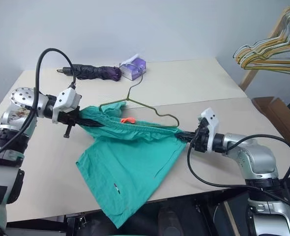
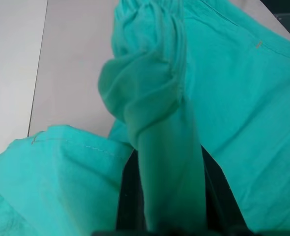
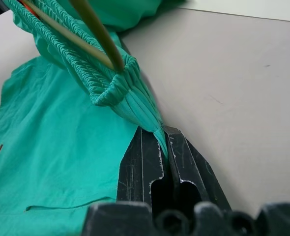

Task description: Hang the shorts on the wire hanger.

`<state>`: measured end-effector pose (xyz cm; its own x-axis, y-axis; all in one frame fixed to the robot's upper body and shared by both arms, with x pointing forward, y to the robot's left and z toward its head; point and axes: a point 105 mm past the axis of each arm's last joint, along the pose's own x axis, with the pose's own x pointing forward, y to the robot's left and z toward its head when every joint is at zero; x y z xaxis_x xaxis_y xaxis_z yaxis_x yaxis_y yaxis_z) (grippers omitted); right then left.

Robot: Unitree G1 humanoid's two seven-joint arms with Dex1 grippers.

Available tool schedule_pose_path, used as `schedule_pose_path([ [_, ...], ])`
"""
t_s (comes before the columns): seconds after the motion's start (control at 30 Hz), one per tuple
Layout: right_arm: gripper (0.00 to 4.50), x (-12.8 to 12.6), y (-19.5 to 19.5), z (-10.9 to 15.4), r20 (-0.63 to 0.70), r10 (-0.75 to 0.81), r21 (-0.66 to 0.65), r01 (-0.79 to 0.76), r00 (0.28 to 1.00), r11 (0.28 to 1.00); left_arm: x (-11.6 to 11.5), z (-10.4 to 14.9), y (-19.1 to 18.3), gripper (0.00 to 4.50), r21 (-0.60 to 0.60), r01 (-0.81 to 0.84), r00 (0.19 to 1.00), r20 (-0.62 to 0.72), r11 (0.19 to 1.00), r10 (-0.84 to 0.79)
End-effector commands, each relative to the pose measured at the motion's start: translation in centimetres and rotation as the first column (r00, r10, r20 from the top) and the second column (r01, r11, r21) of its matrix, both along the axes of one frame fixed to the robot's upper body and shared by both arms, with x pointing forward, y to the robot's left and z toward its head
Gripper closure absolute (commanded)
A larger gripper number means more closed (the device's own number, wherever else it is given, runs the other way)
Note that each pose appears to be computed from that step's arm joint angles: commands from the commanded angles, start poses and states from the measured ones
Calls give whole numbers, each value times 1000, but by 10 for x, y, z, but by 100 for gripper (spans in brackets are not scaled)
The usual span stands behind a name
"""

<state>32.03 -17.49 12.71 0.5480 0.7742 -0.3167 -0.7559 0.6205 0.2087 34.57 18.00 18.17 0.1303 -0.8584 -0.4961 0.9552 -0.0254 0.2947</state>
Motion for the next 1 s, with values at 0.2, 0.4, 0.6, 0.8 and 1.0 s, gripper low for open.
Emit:
schedule_pose_path([
  [0.2, 448, 9, -55, -5, -42, -172, -62, 169, 984, 984, 0, 21, 48, 450, 111, -118, 991, 70, 987, 111],
  [0.4, 448, 8, -54, -4, -41, -168, -63, 165, 985, 984, 7, 15, 59, 450, 187, -159, 985, 89, 969, 145],
  [0.6, 448, 8, -58, -3, -38, -173, -69, 171, 984, 983, 8, 7, 70, 450, 279, -172, 984, 86, 945, 154],
  [0.8, 448, 8, -58, 0, -24, -166, -77, 164, 986, 983, 11, -1, 89, 450, 399, -222, 975, 106, 890, 195],
  [1.0, 448, 8, -38, 19, 49, -82, -71, 86, 995, 994, 17, -8, 65, 450, 317, -176, 984, 75, 932, 161],
])
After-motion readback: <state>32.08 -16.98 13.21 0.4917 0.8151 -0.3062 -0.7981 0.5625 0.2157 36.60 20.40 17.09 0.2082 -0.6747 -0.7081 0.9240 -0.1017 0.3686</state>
